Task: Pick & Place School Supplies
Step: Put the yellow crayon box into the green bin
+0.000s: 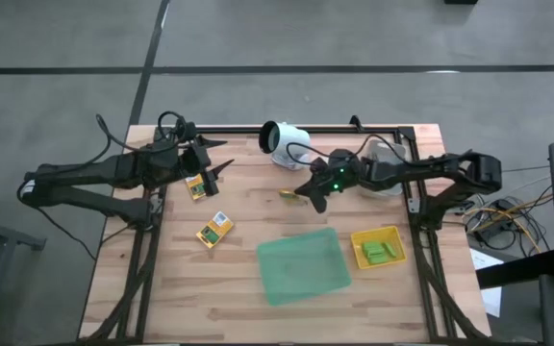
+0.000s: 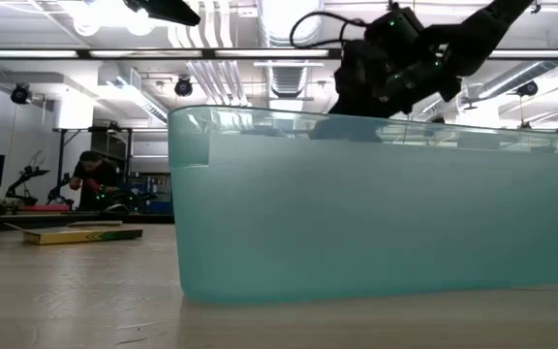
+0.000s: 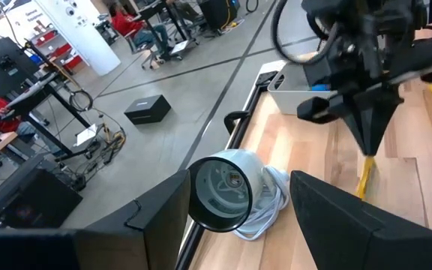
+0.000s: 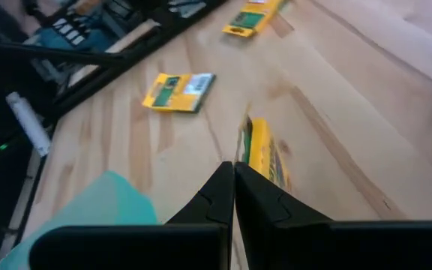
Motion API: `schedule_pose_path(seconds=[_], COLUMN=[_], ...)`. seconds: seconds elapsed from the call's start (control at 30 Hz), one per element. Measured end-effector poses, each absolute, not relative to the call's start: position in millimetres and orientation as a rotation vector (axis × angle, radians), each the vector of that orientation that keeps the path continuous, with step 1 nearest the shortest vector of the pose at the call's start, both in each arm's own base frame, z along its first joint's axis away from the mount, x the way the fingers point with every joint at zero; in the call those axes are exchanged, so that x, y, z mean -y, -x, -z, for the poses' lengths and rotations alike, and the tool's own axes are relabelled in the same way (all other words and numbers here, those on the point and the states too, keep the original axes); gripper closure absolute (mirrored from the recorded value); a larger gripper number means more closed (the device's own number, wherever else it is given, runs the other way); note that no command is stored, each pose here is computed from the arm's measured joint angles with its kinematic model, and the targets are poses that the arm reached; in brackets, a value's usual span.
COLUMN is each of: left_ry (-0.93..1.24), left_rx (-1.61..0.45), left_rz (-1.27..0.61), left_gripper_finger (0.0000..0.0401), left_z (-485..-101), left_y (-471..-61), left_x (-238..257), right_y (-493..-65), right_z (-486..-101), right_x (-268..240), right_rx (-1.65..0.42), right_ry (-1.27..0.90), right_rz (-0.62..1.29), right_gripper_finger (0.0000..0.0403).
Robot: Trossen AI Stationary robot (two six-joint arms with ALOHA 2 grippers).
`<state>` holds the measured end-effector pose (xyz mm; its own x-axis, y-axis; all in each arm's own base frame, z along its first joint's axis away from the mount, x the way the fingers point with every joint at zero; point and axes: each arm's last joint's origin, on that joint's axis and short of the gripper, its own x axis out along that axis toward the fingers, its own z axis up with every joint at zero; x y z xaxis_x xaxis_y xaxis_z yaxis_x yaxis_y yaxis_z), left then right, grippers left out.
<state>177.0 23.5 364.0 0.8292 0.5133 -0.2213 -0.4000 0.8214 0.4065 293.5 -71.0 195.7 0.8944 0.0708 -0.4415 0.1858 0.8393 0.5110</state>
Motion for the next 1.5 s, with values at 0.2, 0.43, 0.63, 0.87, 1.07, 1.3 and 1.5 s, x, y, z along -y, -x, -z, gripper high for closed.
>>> schedule_pose_path(seconds=[0.2, 0.43, 0.63, 0.87, 1.07, 1.3, 1.5], left_ry=[-0.355, -0.355, -0.355, -0.355, -0.355, -0.355, -0.355], left_rx=[-0.332, -0.332, -0.332, -0.332, -0.331, -0.332, -0.331], left_rz=[-0.495, -0.496, -0.495, -0.495, -0.495, -0.495, -0.495], left_gripper_finger=[0.0165, 0.0165, 0.0165, 0.0165, 0.0165, 0.0165, 0.0165], left_z=[-364, -364, -364, -364, -364, -364, -364], left_y=[-177, -177, -177, -177, -177, -177, -177], left_x=[-24, -24, -24, -23, -24, -24, -23], right_y=[-286, -272, -263, -259, -259, -258, -251], right_z=[-218, -241, -251, -256, -256, -253, -242], right_x=[68, 62, 55, 34, 15, -8, -24], right_rx=[-0.393, -0.350, -0.360, -0.368, -0.363, -0.384, -0.515], right_ry=[-0.497, -0.494, -0.472, -0.367, -0.296, -0.234, -0.269], right_rz=[0.013, -0.074, -0.172, -0.410, -0.622, -0.742, -0.794], right_gripper_finger=[0.0395, 0.0395, 0.0395, 0.0395, 0.0395, 0.0395, 0.0395])
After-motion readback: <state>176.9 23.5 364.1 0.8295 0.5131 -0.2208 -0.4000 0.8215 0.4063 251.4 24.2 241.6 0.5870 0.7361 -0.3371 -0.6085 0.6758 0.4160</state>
